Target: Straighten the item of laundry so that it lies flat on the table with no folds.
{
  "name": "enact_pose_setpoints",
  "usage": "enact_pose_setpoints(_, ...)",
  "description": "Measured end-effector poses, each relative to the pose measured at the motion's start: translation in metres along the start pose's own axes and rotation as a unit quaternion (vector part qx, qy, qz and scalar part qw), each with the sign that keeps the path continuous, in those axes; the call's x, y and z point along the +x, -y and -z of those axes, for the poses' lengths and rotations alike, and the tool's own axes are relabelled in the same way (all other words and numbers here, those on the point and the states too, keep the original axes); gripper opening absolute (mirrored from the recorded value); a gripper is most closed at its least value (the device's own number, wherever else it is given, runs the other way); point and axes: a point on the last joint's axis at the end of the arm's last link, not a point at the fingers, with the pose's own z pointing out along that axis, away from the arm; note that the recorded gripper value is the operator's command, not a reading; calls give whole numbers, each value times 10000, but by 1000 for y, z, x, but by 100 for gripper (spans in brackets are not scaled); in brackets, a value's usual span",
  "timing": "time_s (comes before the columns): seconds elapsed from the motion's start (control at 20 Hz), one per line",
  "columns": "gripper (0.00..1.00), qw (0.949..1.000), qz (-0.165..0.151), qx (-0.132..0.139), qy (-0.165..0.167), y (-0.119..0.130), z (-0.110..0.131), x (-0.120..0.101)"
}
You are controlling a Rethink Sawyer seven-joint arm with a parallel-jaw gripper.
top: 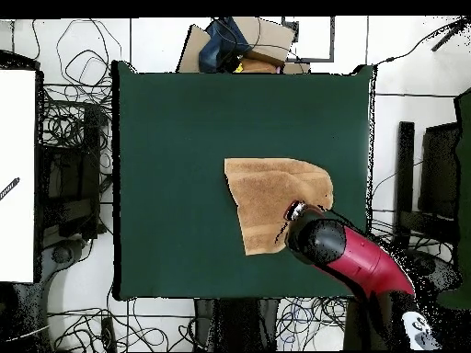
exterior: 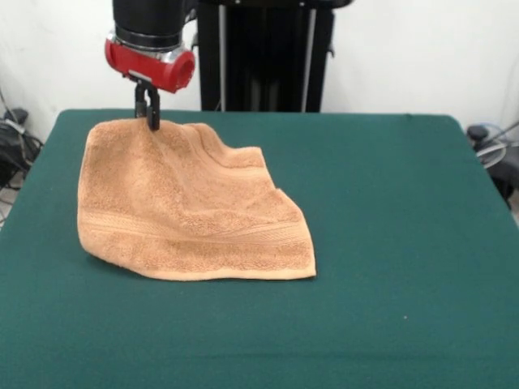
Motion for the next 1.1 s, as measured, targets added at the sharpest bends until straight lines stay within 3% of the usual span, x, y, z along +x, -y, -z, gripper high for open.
enact_pose_setpoints(0.4, 0, 10000, 5, -9, -22, -1, -1, 2)
enact_pose_setpoints(0.45, 100, 10000, 6, -10, -22, -1, -1, 2)
enact_pose_setpoints(1.1, 100, 10000, 10, -13, -28, -2, -1, 3)
